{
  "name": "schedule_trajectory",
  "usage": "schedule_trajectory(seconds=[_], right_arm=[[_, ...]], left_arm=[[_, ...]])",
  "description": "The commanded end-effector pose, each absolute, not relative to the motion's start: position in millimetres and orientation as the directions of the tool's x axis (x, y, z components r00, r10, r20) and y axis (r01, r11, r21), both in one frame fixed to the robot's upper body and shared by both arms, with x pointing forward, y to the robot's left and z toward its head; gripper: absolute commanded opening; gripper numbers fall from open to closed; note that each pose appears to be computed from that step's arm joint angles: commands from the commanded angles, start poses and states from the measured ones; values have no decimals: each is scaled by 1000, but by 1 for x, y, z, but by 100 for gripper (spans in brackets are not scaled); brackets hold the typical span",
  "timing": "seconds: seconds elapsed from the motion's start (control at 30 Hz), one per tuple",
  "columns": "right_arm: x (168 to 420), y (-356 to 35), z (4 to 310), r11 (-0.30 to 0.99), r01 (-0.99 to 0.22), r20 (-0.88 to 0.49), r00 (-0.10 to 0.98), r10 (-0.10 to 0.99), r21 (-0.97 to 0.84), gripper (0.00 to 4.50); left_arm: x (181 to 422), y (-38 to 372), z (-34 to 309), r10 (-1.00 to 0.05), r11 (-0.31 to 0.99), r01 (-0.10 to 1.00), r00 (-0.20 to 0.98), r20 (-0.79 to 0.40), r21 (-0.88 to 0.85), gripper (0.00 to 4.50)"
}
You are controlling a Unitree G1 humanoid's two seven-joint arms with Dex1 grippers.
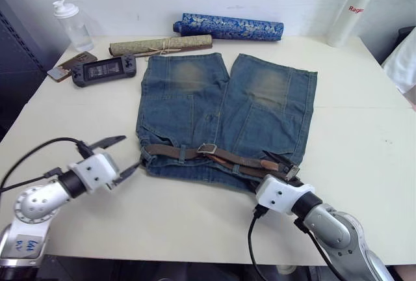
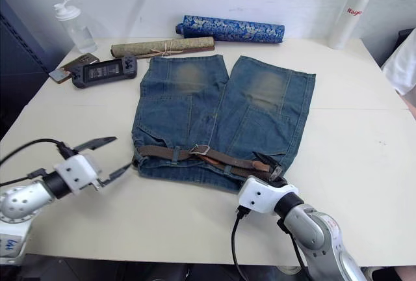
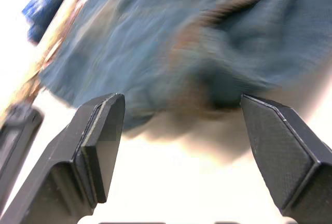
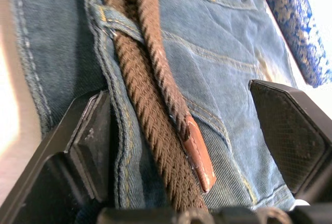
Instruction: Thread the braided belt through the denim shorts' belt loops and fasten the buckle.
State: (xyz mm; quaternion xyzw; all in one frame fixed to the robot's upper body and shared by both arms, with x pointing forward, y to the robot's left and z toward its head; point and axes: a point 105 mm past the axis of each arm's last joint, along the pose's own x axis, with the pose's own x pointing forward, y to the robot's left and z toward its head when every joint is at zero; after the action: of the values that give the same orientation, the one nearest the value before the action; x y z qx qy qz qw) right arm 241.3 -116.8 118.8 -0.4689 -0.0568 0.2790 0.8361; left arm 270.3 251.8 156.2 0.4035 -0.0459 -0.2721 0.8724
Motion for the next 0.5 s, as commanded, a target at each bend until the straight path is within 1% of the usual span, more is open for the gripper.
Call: schedule_trajectory(seconds=[0.03,0.07,0.17,0.23,0.27,0.3,0.33,0.37,0.4,0.5], right_arm=[[235,-112,109,361,-425,-178,816,550,-830,417],[235,-112,109,361,-419,-170,815,553,-833,417],[234,-111,104,358,-439,-186,807,560,-824,341],[233,-112,101,361,-448,-196,806,558,-818,240],[234,-113,100,361,-451,-200,806,557,-816,198],[234,-113,100,360,-453,-203,806,555,-816,137],[234,-115,97,365,-462,-218,811,543,-808,101],[234,-116,94,366,-471,-230,811,538,-803,45],[234,-117,93,368,-476,-237,811,534,-799,3],[234,-116,92,371,-482,-242,810,534,-794,3]], left_arm=[[270,259,173,-493,623,410,867,-72,666,389],[270,256,175,-501,629,418,863,-69,656,389],[268,239,181,-547,602,446,835,-64,663,389],[269,230,185,-566,602,456,823,-53,655,389],[269,226,186,-574,600,462,817,-51,653,389],[269,225,187,-578,597,466,814,-52,653,389],[269,218,190,-596,584,475,802,-50,658,389],[268,212,192,-613,571,484,789,-48,663,389],[268,207,194,-625,552,486,779,-50,677,389],[269,197,195,-645,489,482,761,-70,727,389]])
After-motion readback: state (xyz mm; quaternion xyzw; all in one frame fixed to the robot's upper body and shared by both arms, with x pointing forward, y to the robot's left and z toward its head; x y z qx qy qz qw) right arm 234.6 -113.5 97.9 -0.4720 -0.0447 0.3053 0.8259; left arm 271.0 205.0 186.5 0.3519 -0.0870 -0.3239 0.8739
